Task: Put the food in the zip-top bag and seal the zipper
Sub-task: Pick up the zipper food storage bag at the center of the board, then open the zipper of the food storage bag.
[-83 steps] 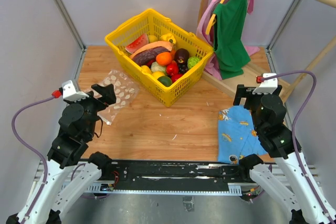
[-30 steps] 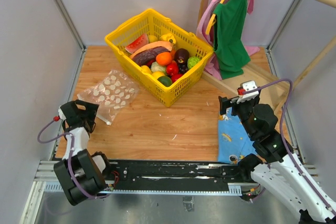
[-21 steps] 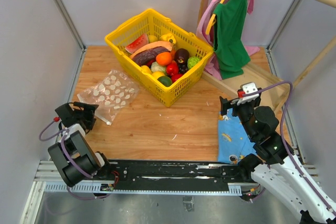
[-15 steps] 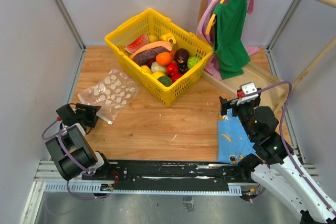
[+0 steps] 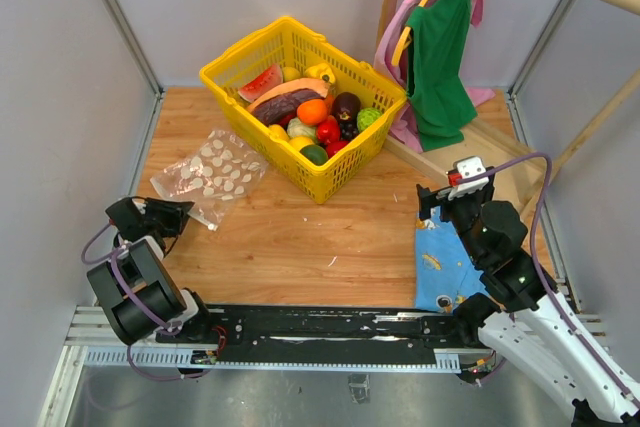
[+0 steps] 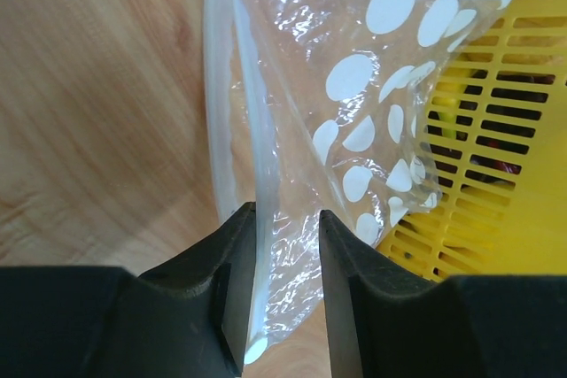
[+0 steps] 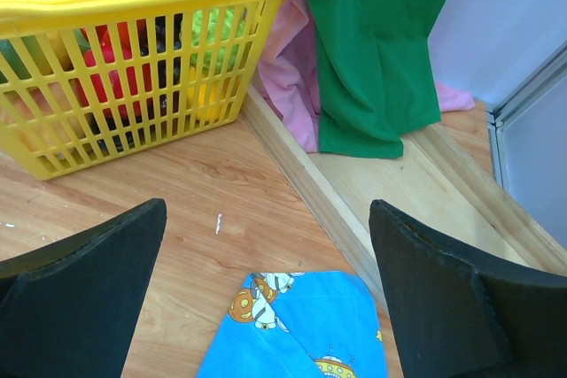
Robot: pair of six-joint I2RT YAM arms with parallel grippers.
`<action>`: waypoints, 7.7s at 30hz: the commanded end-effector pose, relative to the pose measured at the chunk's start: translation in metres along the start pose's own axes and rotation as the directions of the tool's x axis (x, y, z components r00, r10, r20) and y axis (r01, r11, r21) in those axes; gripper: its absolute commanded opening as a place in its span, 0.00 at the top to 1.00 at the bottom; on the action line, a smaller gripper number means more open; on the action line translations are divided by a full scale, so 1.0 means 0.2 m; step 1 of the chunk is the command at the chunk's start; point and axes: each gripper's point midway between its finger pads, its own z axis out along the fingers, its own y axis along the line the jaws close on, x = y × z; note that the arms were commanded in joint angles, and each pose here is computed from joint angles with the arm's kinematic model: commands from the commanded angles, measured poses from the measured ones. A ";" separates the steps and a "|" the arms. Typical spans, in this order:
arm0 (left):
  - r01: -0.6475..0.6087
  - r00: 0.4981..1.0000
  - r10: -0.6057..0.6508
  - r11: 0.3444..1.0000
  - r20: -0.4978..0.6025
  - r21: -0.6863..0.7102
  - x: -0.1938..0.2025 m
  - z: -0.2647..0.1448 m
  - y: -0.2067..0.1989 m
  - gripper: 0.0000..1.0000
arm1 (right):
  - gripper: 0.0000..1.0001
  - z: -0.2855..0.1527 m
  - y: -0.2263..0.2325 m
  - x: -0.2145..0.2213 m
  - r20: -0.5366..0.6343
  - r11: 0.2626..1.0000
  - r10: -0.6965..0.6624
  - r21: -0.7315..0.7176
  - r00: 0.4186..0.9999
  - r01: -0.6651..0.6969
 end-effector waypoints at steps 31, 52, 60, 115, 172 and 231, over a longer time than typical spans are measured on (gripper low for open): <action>-0.207 0.978 0.206 0.968 0.024 0.140 -0.08 -0.17 -0.32 1.00 | 0.02 0.05 0.21 -0.13 0.003 0.979 0.017 -0.205 1.000 -0.016; -0.860 0.490 0.866 0.499 -0.104 0.107 0.23 -0.55 -0.83 1.00 | 0.02 0.15 0.41 -0.27 -0.063 0.919 -0.071 -0.392 0.995 0.041; -0.955 0.194 0.980 0.196 -0.034 0.222 0.49 -0.70 -0.91 1.00 | 0.01 0.20 0.47 -0.30 -0.070 0.898 -0.101 -0.437 0.992 0.060; -0.484 -0.310 0.933 -0.322 0.184 0.813 1.39 -1.21 -0.79 1.00 | 0.00 0.29 1.01 -0.53 -0.401 0.625 -0.041 -0.725 0.915 -0.289; -0.708 0.660 0.751 0.633 -0.025 0.313 0.99 -1.04 -1.19 0.25 | 0.99 0.33 1.01 -0.38 -0.309 0.813 0.227 -0.462 0.923 -0.355; -0.790 0.395 0.879 0.473 -0.267 0.390 1.21 -1.08 -1.06 1.00 | 0.70 0.39 1.28 -0.37 -0.398 0.736 0.172 -0.556 0.901 -0.386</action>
